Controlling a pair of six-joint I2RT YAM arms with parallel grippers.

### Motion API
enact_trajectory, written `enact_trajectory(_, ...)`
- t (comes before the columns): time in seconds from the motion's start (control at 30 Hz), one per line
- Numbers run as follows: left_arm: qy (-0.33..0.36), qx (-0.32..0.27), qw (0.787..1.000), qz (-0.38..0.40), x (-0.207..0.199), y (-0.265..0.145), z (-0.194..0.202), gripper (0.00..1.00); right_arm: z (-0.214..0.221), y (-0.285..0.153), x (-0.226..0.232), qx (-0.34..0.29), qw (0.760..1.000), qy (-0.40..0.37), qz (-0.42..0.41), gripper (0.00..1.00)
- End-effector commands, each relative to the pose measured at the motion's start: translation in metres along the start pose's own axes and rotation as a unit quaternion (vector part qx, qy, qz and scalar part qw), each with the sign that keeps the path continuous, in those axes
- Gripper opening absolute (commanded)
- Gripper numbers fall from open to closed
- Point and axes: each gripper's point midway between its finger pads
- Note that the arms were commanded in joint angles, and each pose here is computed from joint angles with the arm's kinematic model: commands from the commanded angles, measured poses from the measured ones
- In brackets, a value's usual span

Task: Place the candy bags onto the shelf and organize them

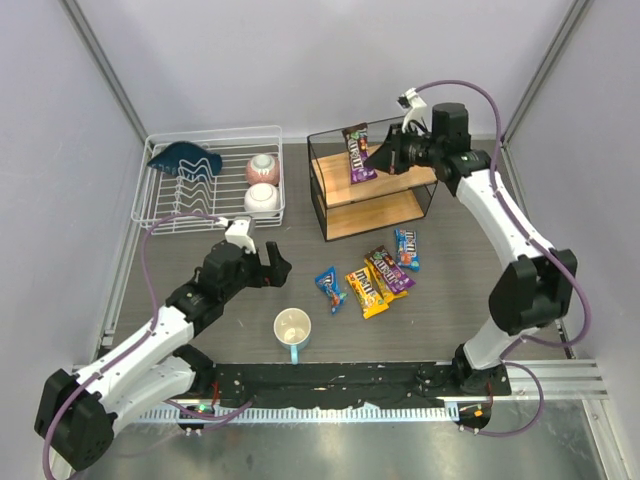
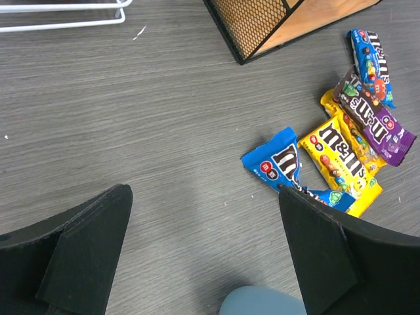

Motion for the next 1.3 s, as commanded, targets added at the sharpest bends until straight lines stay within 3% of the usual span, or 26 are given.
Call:
enact_trajectory(0.0, 0.007, -0.006, 1.000, 0.014, -0.013, -0.003, -0.012, 1.00, -0.015, 0.006, 0.008, 0.006, 0.999, -0.007, -0.042, 0.01)
enact_trajectory(0.53, 0.007, -0.005, 1.000, 0.005, -0.008, -0.004, -0.009, 1.00, 0.036, 0.038, -0.021, 0.068, 0.997, 0.040, -0.017, 0.01)
enact_trajectory(1.03, 0.007, -0.006, 1.000, -0.006, -0.004, -0.002, -0.010, 1.00, 0.051, 0.059, -0.028, 0.085, 0.995, 0.048, -0.015, 0.01)
enact_trajectory(1.13, 0.007, -0.004, 1.000, -0.006, -0.004, -0.002, -0.009, 1.00, 0.050, 0.059, -0.028, 0.084, 0.995, 0.045, -0.013, 0.12)
enact_trajectory(1.17, 0.007, -0.005, 1.000, -0.005, -0.004, -0.002, -0.009, 1.00, 0.049, 0.059, -0.029, 0.084, 0.995, 0.044, -0.012, 0.22)
enact_trajectory(1.27, 0.007, -0.005, 1.000, -0.003, -0.005, -0.002, -0.010, 1.00, 0.044, 0.057, -0.030, 0.079, 0.996, 0.039, -0.003, 0.37)
Point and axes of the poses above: each gripper's point midway between its finger pads, its own y axis out along the fingers, its own x axis along the line the jaws close on, z = x × y, and after that the axes turned 11 degrees about -y, right-handed
